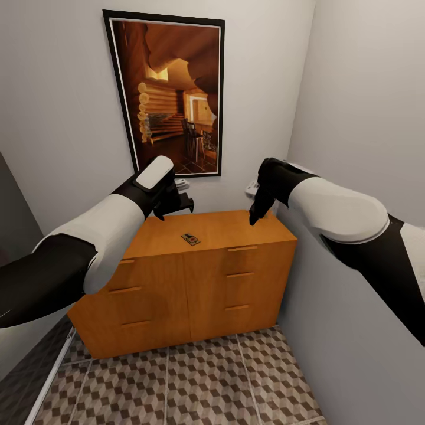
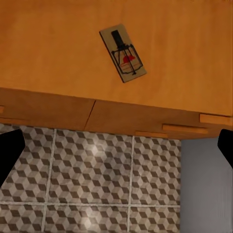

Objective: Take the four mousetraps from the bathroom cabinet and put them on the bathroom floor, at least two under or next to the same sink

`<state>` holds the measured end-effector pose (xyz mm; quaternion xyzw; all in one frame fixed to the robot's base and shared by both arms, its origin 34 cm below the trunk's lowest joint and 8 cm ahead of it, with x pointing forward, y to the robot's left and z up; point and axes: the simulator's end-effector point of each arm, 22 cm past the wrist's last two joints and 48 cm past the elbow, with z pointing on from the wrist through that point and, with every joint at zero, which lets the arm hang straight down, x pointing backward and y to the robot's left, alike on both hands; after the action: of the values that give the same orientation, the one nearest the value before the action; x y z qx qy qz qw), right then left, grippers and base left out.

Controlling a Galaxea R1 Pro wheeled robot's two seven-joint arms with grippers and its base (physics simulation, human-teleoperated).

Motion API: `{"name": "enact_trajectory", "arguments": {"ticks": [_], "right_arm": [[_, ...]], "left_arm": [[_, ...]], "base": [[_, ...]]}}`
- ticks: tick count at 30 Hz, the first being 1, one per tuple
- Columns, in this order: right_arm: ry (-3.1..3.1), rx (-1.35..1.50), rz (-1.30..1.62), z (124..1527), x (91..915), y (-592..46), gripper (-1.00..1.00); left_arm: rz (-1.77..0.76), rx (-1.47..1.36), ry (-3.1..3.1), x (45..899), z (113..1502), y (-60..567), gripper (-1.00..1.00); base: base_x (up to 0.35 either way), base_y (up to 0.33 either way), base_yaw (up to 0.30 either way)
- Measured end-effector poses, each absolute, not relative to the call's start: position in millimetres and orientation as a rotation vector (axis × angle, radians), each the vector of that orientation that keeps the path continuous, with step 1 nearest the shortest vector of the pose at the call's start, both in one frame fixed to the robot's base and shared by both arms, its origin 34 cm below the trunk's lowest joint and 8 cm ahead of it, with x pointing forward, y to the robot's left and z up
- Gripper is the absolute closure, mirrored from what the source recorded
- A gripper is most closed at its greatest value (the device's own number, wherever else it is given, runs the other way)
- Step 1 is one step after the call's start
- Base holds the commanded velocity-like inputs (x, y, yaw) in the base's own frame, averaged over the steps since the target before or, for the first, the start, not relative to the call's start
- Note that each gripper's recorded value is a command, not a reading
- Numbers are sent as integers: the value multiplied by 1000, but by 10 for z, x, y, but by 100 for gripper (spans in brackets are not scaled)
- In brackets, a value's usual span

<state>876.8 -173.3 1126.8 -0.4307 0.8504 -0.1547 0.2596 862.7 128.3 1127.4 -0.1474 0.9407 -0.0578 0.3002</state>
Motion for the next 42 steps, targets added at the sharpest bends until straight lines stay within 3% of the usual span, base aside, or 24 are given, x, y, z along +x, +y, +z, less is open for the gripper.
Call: {"name": "enact_trajectory", "arguments": {"ticks": [13, 19, 27, 42], "right_arm": [[2367, -763, -403, 11387, 8895, -1817, -100], [2421, -664, -306, 11332, 8837, -1737, -100], [2486, -593, -236, 11316, 8738, -1691, -100], [2497, -578, -230, 11345, 8721, -1692, -100]], "left_arm": [[-289, -459, 2559, 8527, 11129, 1066, -100], [-211, -729, 2586, 8420, 10820, 1306, -100], [-88, -1041, 2538, 8267, 10701, 1575, -100], [51, -1144, 2565, 8055, 10632, 1744, -100]], "base": [[0, 0, 0], [0, 0, 0], [0, 0, 0], [0, 0, 0]]}}
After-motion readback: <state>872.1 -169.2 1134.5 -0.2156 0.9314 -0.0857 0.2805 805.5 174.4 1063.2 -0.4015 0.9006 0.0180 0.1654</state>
